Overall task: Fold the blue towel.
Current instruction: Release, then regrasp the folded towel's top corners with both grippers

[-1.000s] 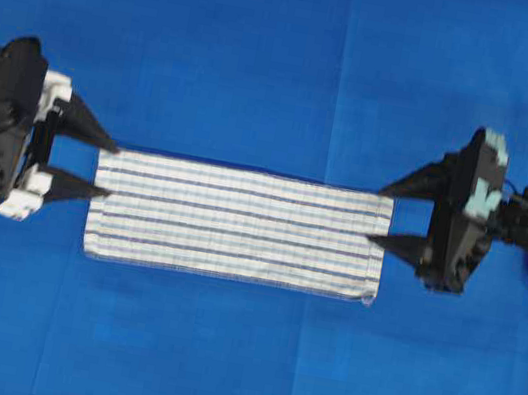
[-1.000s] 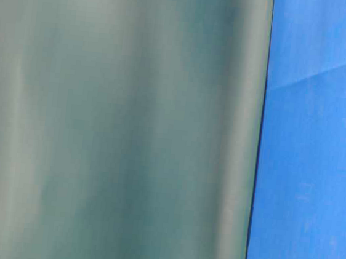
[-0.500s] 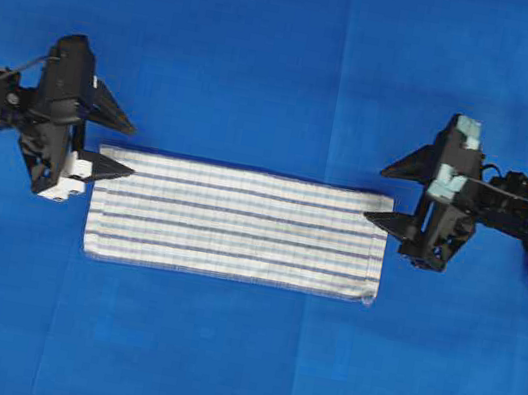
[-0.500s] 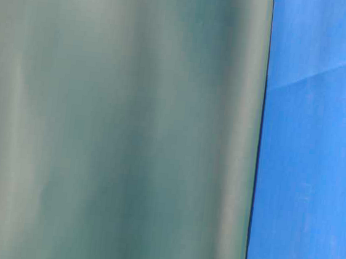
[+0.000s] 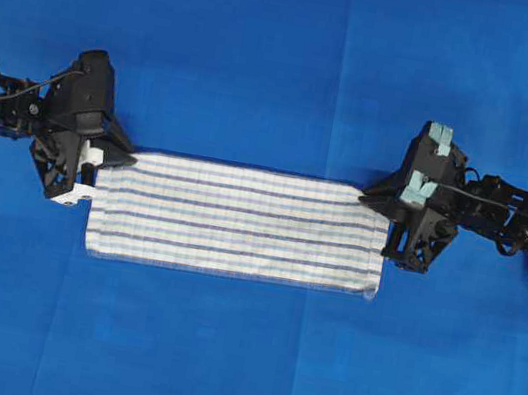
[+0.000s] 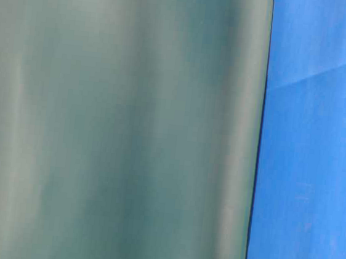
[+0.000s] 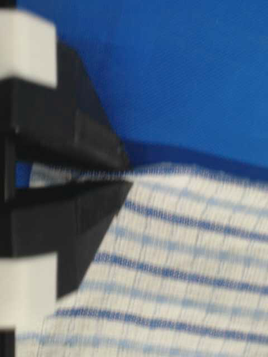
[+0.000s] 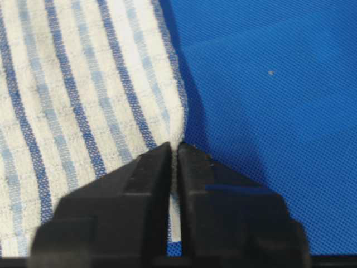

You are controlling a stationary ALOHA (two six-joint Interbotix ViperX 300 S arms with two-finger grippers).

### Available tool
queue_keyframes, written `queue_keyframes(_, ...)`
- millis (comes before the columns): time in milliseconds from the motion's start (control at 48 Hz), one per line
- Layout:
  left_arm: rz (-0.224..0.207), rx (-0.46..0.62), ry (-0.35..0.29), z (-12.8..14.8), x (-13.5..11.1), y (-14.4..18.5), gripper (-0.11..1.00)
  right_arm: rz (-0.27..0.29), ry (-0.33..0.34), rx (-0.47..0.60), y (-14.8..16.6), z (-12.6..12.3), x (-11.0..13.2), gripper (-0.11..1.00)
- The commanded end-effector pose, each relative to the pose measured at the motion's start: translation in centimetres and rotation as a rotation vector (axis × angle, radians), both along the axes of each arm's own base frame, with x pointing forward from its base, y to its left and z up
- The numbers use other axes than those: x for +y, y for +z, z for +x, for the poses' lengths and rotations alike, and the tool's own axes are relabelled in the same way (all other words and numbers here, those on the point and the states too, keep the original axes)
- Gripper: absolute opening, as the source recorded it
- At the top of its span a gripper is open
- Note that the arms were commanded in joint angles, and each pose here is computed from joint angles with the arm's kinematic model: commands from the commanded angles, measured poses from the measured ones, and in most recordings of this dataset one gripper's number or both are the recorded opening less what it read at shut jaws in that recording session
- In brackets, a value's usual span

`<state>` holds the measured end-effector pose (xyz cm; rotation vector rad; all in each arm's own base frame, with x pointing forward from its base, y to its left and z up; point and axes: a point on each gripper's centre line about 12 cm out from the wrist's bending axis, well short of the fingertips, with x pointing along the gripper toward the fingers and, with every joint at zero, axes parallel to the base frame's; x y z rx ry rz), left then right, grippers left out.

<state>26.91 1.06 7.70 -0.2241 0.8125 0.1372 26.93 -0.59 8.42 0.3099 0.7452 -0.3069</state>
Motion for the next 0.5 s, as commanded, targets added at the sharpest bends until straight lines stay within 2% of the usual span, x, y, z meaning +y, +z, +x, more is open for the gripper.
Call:
queue_keyframes(0, 0.000, -0.012, -0.002, 0.5, 0.0, 0.4, 0.01, 0.001, 0.013, -0.015, 0.4, 0.4, 0.2, 0.02)
queue_keyframes(250, 0.004, -0.034, -0.007, 0.8, -0.1, 1.1, 0.01, 0.003, 0.012, -0.031, 0.9, 0.4, 0.2, 0.01)
queue_keyframes(479, 0.002, -0.052, -0.014, 1.0, -0.1, 4.1, 0.01, 0.028, 0.019, -0.119, 3.9, 0.1, 0.2, 0.01)
